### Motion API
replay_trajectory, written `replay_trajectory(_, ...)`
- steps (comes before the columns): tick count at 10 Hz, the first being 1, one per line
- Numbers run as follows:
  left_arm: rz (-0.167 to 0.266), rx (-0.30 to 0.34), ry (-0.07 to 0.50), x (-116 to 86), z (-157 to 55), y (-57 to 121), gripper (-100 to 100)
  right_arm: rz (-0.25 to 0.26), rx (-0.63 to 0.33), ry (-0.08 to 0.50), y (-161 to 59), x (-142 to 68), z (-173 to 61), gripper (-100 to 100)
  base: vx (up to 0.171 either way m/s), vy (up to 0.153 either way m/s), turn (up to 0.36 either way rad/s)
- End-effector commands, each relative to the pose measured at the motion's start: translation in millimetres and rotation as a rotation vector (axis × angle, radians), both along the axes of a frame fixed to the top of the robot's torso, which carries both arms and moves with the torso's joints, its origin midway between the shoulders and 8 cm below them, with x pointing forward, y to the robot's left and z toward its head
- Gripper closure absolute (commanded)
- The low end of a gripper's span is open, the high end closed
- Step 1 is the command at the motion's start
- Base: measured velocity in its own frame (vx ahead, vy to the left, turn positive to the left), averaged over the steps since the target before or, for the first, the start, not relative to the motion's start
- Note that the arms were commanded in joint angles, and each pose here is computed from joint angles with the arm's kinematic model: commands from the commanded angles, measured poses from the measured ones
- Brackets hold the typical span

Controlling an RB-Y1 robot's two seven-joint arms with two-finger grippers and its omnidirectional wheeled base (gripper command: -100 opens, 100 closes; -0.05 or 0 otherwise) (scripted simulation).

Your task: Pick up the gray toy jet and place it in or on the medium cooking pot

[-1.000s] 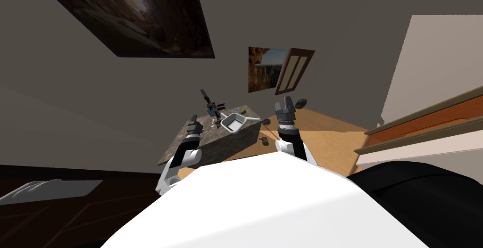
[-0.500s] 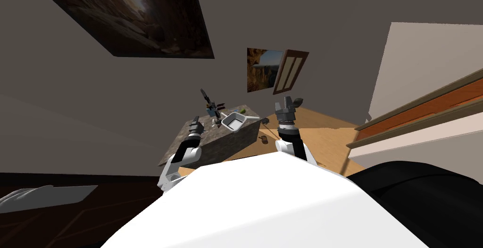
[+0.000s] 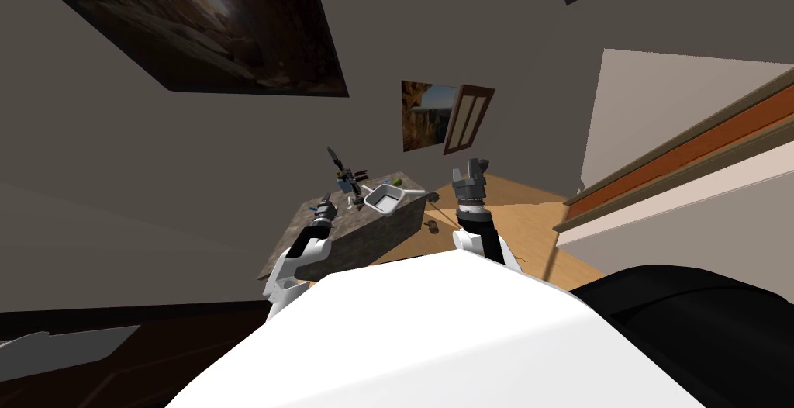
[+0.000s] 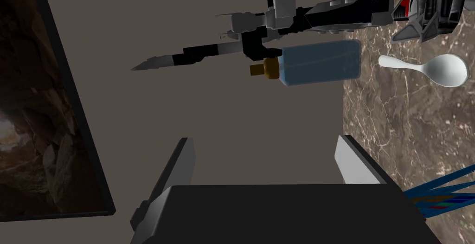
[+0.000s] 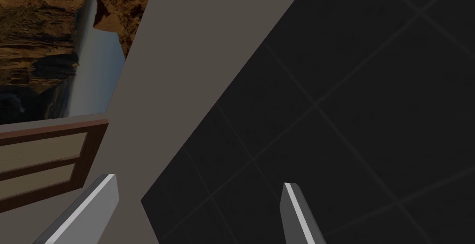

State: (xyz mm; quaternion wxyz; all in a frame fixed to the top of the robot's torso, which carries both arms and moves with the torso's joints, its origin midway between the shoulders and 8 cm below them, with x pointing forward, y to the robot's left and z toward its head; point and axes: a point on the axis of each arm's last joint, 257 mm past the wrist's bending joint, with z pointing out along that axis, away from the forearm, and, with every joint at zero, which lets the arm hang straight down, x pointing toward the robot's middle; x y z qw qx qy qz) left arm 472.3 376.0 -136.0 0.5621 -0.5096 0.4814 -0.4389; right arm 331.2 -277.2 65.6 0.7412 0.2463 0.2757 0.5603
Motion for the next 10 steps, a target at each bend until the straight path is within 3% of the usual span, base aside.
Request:
replay_trajectory(1, 0.006, -0.018, 0.050, 8.0, -13.9, 4.8, -100, 0.000, 0.000, 0.000, 0.0, 0.0, 0.0, 0, -0.034, 0.075, -0.133)
replay_trajectory(10, 0.040, -0.076, 0.277, 23.4, -72.0, 22.0, -100, 0.000, 0.000, 0.000, 0.0, 0.0, 0.0, 0, -0.024, 0.059, -0.117)
